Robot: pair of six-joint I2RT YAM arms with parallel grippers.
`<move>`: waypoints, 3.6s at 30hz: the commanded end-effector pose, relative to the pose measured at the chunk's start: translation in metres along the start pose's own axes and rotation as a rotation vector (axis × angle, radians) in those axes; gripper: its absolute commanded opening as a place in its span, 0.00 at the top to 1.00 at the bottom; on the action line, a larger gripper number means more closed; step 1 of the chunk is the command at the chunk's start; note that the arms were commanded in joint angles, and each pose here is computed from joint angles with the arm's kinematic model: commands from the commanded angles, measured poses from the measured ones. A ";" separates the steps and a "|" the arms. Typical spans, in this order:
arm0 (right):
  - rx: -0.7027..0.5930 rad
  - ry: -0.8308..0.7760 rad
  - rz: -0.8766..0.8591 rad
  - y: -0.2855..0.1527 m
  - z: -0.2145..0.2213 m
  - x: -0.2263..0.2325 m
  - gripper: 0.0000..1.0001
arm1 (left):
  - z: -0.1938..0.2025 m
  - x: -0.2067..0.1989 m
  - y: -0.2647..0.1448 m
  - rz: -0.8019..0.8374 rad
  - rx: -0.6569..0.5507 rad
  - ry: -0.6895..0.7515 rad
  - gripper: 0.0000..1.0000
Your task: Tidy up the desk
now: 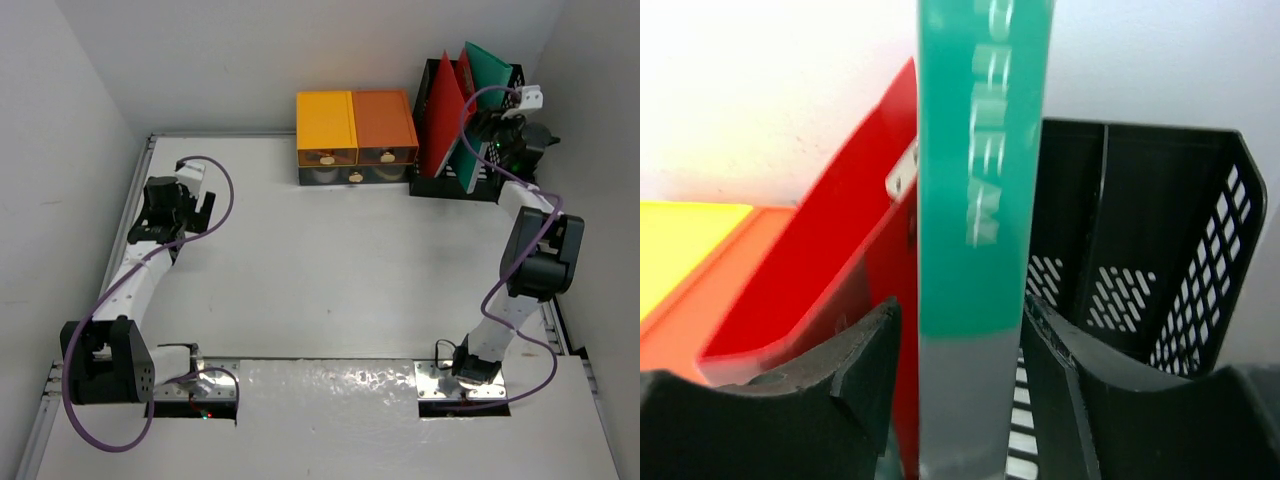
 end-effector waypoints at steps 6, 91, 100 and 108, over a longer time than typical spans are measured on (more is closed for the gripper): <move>-0.084 0.021 -0.056 0.029 -0.069 0.012 0.50 | 0.000 0.005 0.003 -0.036 -0.020 -0.005 0.00; -0.459 -0.247 0.306 -0.008 -0.016 0.016 0.97 | 0.001 0.005 -0.004 0.023 -0.008 0.042 0.00; -0.406 -0.272 0.368 -0.037 -0.032 0.025 0.34 | 0.002 0.003 -0.005 0.048 -0.007 0.045 0.00; -0.266 0.035 0.644 -0.102 -0.057 0.042 0.05 | 0.006 -0.005 -0.015 0.112 -0.030 0.040 0.01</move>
Point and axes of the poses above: each gripper's point midway between its finger pads, its own y axis out along the fingers, its own x axis along the line the jaws close on, z = x × y, the point moved 9 cm from there along -y, back along the fingers, and after that the axes turned 12 degrees about y, right-handed, at the moved point
